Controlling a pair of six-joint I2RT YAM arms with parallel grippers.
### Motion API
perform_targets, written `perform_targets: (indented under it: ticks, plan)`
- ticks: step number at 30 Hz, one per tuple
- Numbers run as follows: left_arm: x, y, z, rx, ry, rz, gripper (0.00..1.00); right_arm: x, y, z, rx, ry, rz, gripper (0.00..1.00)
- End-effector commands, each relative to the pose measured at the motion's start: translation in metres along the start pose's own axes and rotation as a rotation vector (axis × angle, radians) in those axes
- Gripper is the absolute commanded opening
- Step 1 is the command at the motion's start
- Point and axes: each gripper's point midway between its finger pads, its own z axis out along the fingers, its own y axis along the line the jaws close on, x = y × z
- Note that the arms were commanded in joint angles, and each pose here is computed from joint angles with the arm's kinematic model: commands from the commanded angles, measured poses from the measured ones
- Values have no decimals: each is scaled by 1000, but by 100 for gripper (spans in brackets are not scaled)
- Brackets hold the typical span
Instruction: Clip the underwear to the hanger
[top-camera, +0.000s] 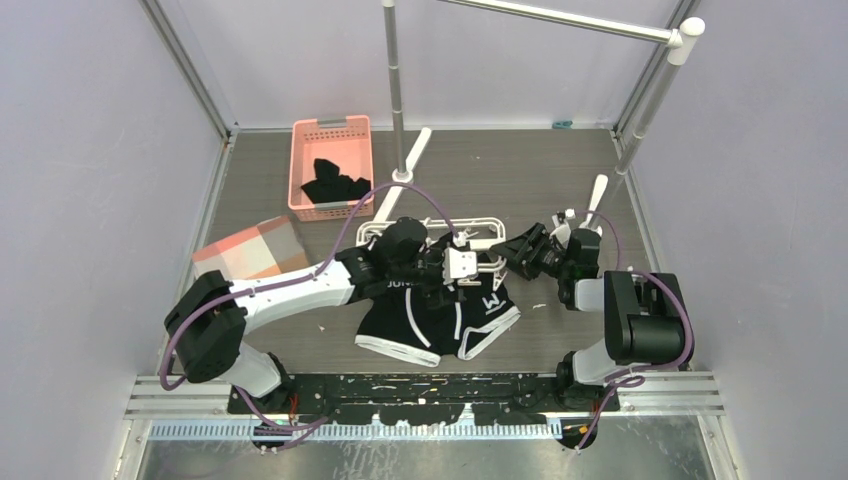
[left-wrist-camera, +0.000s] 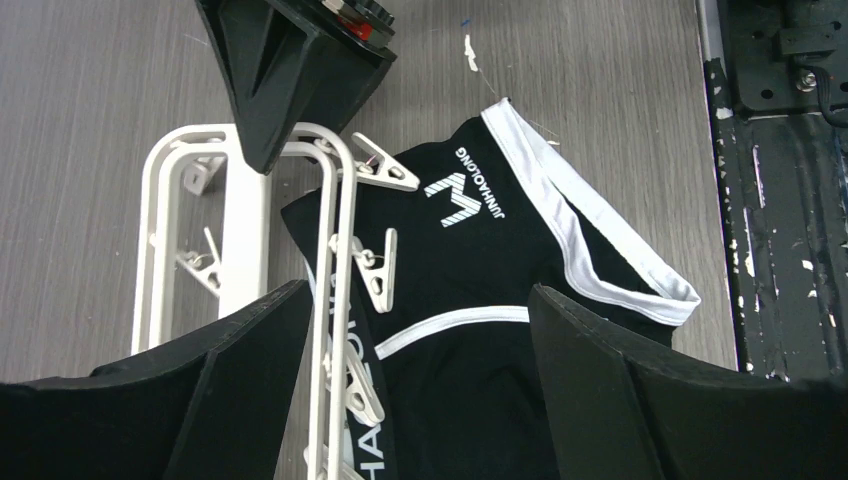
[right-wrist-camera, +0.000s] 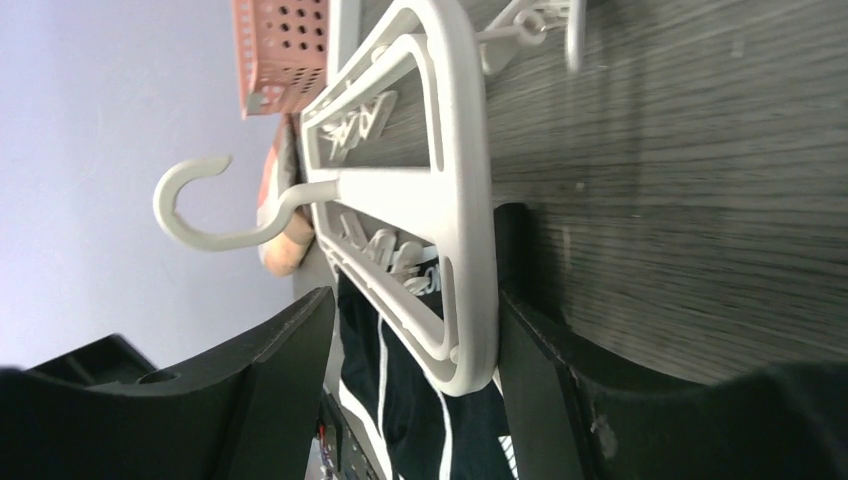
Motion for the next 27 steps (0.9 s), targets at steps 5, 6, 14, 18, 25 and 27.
perform_targets:
  ticks: [5,6,14,18,25,27]
  plan:
    - [-32,5,0,-19,-53,64,77,-8,70,-23,-224,-51,-190,64]
    - [-32,3,2,-17,-53,64,76,-8,73,-26,-221,-58,-194,64]
    - [-37,-1,1,-42,-58,90,76,-4,96,-43,-247,-86,-230,65]
    - [-42,12,-6,-134,-89,100,77,3,102,-47,-266,-81,-223,64]
    - [-39,18,-6,-162,-70,97,77,13,114,-52,-287,-75,-234,64]
    - [-37,18,-5,-160,-64,100,76,15,116,-51,-288,-72,-235,64]
